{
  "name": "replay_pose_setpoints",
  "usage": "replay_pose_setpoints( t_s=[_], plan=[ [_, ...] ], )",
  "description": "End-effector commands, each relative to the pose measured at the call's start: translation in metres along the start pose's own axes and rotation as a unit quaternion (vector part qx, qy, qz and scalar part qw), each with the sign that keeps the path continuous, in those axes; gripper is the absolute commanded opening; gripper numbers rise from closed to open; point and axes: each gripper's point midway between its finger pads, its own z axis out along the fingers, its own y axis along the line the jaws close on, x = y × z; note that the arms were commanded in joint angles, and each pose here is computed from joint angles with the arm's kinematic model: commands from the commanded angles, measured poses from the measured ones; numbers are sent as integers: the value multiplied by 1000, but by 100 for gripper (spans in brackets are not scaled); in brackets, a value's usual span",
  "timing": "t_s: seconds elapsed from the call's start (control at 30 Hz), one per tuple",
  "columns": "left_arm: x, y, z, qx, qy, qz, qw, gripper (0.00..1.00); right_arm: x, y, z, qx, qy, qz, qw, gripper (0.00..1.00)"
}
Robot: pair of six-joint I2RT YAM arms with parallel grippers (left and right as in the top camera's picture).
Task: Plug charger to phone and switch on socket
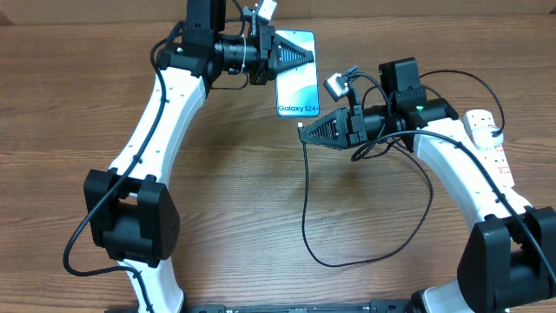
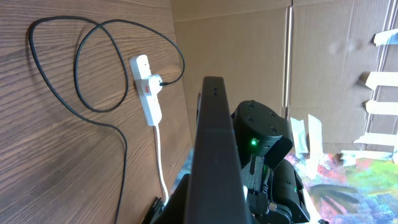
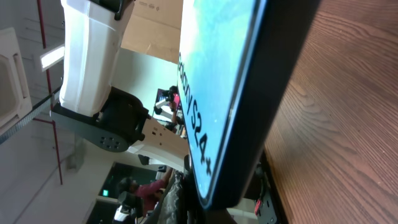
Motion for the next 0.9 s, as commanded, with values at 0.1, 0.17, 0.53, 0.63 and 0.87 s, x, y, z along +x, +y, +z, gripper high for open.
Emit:
replay_pose_setpoints(
  t_s=[0.1, 0.17, 0.53, 0.63, 0.87],
  plan=[
    [7, -12, 1, 15, 13, 5, 1000, 4, -3, 6, -3, -3, -3, -3, 1000, 4],
    [7, -12, 1, 15, 13, 5, 1000, 4, -3, 6, -3, -3, -3, -3, 1000, 4],
    [6, -12, 1, 14, 13, 14, 1000, 4, -1, 6, -3, -3, -3, 9, 1000, 4],
    [6, -12, 1, 14, 12, 16, 1000, 4, -1, 6, -3, -3, -3, 10, 1000, 4],
    [7, -12, 1, 15, 14, 17, 1000, 4, -1, 2, -3, 8, -5, 16, 1000, 4]
  ],
)
